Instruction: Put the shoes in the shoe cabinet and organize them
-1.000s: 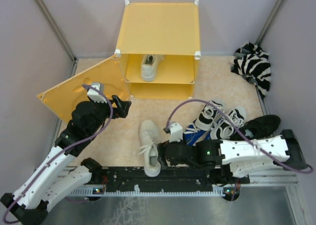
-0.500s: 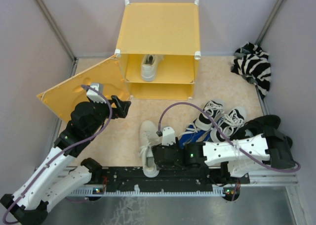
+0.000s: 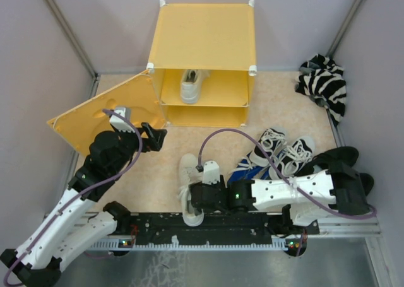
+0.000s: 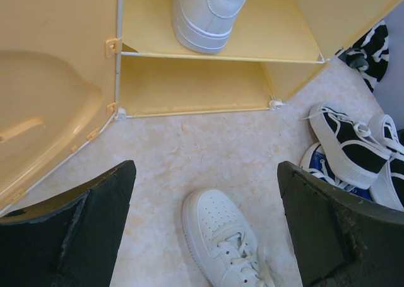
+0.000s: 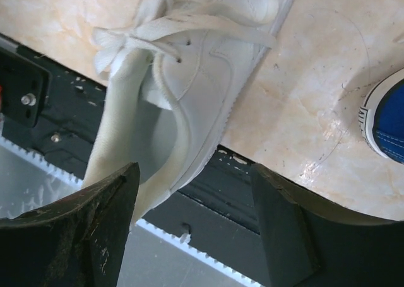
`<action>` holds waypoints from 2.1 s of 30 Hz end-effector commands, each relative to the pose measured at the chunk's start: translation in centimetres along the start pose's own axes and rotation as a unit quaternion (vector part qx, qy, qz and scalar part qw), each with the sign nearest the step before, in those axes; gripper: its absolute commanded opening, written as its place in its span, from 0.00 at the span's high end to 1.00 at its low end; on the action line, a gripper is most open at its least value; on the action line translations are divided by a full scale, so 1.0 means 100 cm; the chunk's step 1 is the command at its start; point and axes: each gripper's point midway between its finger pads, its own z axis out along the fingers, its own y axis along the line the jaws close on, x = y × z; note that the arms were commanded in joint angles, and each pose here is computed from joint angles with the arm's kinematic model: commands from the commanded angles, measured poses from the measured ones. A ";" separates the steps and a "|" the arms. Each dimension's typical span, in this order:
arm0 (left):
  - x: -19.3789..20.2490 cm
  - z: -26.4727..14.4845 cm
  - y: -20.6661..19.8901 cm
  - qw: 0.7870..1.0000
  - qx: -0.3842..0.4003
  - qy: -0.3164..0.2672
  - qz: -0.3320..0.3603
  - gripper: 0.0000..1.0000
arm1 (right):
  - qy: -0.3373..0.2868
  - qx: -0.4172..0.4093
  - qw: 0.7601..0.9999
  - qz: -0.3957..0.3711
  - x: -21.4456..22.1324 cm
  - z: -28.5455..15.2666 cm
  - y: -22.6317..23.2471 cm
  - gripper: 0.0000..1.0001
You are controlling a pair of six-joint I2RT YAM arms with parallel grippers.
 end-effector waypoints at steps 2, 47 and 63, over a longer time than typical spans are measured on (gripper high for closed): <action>0.003 -0.003 0.001 1.000 0.002 0.000 0.001 0.01 | 0.008 0.001 0.999 0.047 -0.009 0.016 -0.001 0.32; -0.021 -0.025 0.000 0.999 0.006 -0.032 0.010 0.01 | -0.226 0.189 0.955 0.037 -0.216 -0.081 -0.109 1.00; -0.020 -0.017 -0.004 0.999 0.013 -0.026 0.020 0.01 | -0.317 0.184 0.928 0.072 -0.333 -0.058 -0.144 1.00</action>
